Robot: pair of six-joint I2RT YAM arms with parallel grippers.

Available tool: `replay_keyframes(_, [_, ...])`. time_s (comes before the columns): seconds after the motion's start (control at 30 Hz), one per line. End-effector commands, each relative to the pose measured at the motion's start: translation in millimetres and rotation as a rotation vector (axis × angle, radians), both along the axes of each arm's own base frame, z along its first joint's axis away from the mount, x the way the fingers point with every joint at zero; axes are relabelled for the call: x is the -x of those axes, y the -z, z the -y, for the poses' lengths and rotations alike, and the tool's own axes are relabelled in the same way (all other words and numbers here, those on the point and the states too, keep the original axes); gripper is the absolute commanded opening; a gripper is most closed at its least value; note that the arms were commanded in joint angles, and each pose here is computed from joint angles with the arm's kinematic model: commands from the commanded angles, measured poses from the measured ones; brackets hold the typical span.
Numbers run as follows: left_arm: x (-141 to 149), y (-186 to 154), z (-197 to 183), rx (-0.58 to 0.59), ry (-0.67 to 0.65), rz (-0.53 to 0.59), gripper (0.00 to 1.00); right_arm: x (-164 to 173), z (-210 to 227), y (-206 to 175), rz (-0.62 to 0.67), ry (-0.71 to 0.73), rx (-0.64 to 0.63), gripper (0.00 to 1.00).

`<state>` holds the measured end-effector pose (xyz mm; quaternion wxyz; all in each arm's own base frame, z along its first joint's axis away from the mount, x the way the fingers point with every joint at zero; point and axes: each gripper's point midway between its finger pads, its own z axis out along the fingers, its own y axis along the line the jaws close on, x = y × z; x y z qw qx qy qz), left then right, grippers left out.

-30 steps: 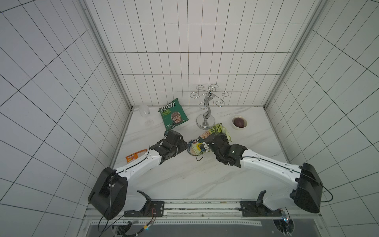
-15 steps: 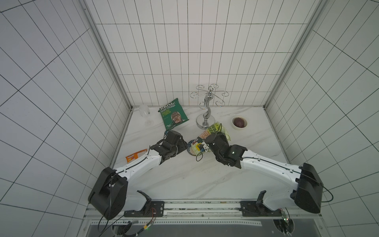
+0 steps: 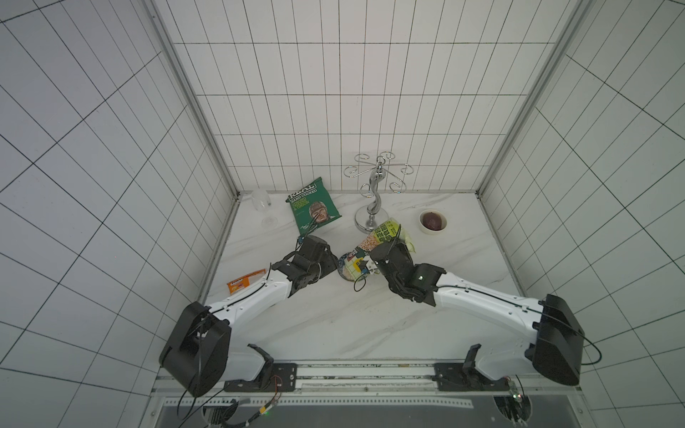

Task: Pour the oats into the breakfast bowl
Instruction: Pour the oats into the bowl.

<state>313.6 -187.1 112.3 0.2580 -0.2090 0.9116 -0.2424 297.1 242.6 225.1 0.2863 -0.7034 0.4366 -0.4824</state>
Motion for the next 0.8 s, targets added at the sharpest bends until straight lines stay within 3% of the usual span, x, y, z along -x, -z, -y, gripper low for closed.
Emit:
replay_keyframes(0.0, [-0.9,-4.7,-5.1,0.001,-0.021,0.025,0.68,-4.6,6.3,-65.5,0.192,0.077,-0.194,0.00])
replay_keyframes(0.77, [-0.7,-3.2,-5.5,0.001,-0.025,0.020,0.68,-4.0,2.1,-74.6,0.242,0.045,-0.199,0.00])
